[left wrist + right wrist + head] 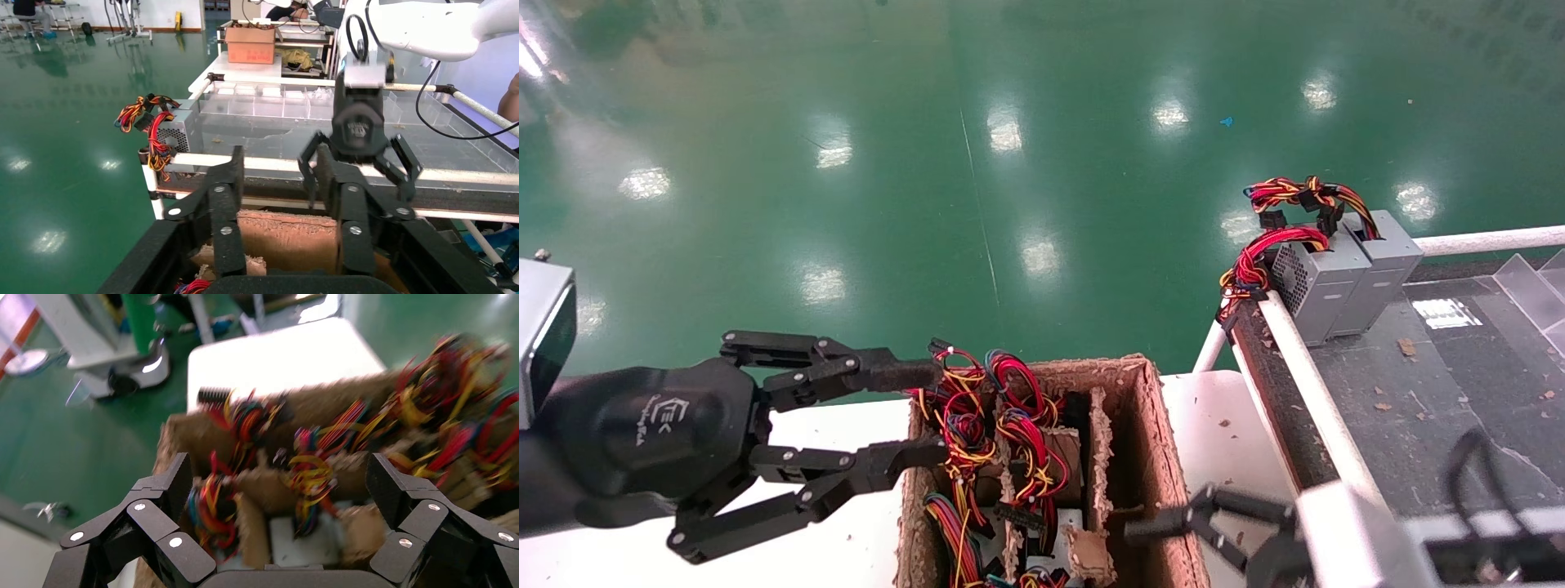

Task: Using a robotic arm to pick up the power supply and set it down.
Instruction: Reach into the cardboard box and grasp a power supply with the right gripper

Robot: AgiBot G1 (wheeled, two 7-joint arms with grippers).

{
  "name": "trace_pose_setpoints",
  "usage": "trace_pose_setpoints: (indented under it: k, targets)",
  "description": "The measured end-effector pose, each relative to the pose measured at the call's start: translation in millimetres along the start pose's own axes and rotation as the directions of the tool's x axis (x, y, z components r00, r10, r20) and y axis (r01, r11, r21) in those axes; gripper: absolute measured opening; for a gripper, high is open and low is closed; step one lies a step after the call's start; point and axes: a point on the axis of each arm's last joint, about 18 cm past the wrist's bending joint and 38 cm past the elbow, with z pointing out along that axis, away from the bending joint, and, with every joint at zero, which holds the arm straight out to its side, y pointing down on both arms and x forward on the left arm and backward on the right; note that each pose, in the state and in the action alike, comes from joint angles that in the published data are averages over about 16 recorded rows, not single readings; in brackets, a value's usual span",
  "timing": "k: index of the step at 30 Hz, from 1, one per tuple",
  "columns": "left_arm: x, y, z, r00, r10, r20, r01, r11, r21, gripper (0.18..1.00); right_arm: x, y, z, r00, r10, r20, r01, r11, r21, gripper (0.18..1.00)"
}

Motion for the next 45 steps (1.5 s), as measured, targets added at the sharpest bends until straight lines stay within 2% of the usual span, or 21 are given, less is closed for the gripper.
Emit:
trace_pose_setpoints:
  k: [9, 17, 22, 28, 36, 45]
  targets:
    - [0.0, 0.0, 0.0, 1.000, 0.000, 0.000, 0.000, 1.000, 0.000, 0.595, -10.5, 27.0, 24.7, 0.996, 0.008, 0.084, -0.001, 0.996, -0.095, 1.001]
    - [0.0, 0.0, 0.0, 1.000, 0.000, 0.000, 0.000, 1.000, 0.000, 0.792, -16.2, 40.1, 45.2, 0.991, 0.006, 0.136, 0.012, 0.992, -0.127, 1.000]
    - [0.0, 0.0, 0.0, 1.000, 0.000, 0.000, 0.000, 1.000, 0.000, 0.877, -18.1, 45.8, 55.4, 0.988, 0.003, 0.154, 0.019, 0.990, -0.139, 0.989]
    - [0.0, 0.0, 0.0, 1.000, 0.000, 0.000, 0.000, 1.000, 0.000, 0.947, -18.9, 51.9, 64.9, 0.986, -0.002, 0.164, 0.028, 0.988, -0.154, 0.955]
    - [0.0, 0.0, 0.0, 1.000, 0.000, 0.000, 0.000, 1.000, 0.000, 0.991, -17.7, 57.5, 74.9, 0.987, -0.014, 0.158, 0.040, 0.986, -0.163, 0.874]
    - [0.0, 0.0, 0.0, 1.000, 0.000, 0.000, 0.000, 1.000, 0.000, 1.000, -16.0, 59.6, 83.3, 0.989, -0.030, 0.148, 0.054, 0.986, -0.156, 0.699]
